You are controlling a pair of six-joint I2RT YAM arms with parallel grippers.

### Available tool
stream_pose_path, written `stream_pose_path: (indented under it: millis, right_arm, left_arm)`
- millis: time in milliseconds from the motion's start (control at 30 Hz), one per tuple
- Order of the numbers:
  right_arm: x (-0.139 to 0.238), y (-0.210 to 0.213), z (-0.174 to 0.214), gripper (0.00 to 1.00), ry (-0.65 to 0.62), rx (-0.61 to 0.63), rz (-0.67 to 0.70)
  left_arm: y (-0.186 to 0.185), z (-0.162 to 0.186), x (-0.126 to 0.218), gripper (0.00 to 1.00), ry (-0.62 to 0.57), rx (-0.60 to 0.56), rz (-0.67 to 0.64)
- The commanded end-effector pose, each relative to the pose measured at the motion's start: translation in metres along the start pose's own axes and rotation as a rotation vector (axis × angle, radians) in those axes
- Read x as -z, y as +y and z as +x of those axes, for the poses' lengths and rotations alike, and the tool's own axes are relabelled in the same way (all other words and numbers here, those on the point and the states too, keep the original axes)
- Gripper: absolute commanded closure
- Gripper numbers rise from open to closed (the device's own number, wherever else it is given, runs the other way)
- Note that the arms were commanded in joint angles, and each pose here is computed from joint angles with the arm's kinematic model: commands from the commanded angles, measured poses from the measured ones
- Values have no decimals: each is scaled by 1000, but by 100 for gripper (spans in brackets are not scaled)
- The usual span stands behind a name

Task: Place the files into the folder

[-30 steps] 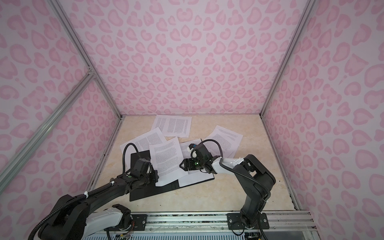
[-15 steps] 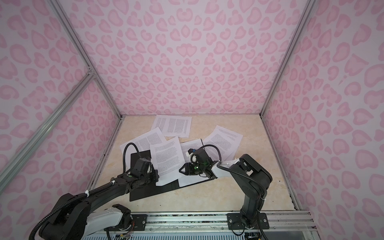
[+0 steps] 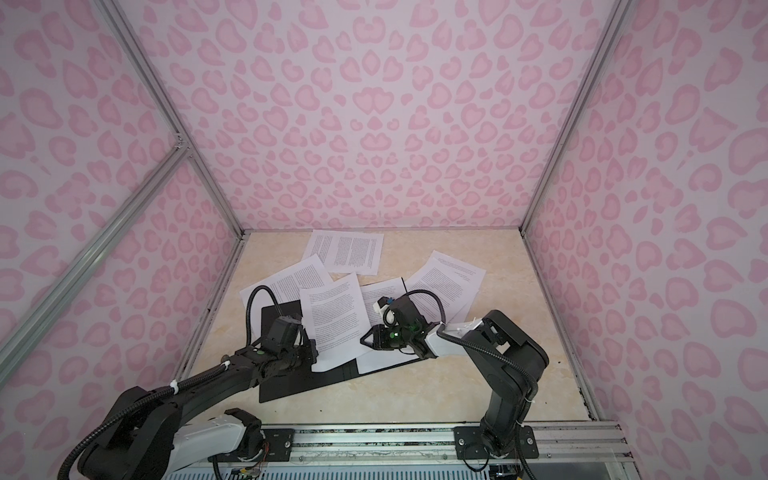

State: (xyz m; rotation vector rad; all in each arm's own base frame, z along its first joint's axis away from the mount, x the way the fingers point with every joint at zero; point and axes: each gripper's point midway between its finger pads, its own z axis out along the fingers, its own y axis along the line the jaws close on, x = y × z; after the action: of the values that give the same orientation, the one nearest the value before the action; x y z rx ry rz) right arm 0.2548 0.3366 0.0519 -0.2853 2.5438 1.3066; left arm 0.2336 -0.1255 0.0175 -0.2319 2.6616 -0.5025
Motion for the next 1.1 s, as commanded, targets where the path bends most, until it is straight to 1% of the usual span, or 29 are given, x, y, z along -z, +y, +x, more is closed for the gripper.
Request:
stream_pose_path:
  millis: [0,167,400,533,600,633,667,800,900,1033,1067]
  right_arm:
    - [1,-3,2,73,5,-10,4]
    - [1,-8,2,82,8,-17,18]
    - [5,-19,2,95,11,0,96]
    - [5,-21,3,100,16,4,112]
    - [5,-22,3,100,17,4,116]
    - [5,-21,3,100,18,5,113]
    - [5,-21,3,100,20,7,109]
    - [7,-16,1,100,21,31,99]
    - [14,-14,-3,100,13,53,112]
    - [30,-22,-11,100,-5,58,146]
    - [35,-25,-12,100,-8,56,157]
  left_arm:
    - [0,-4,1,97,-11,-7,-7]
    - [0,-4,1,97,-12,-7,-9]
    - [0,-5,1,97,-16,-5,-8]
    - [0,-5,2,96,-15,-5,-7]
    - [-1,-5,2,94,-16,-7,-6]
    - [-1,-5,2,92,-15,-8,-3]
    - [-2,-5,2,87,-15,-9,3]
    - [-6,-5,6,58,-26,-15,29]
    - [-13,-9,14,39,-59,-28,73]
    - [-36,-18,36,16,-145,-65,210]
    - [-43,-21,45,5,-180,-76,255]
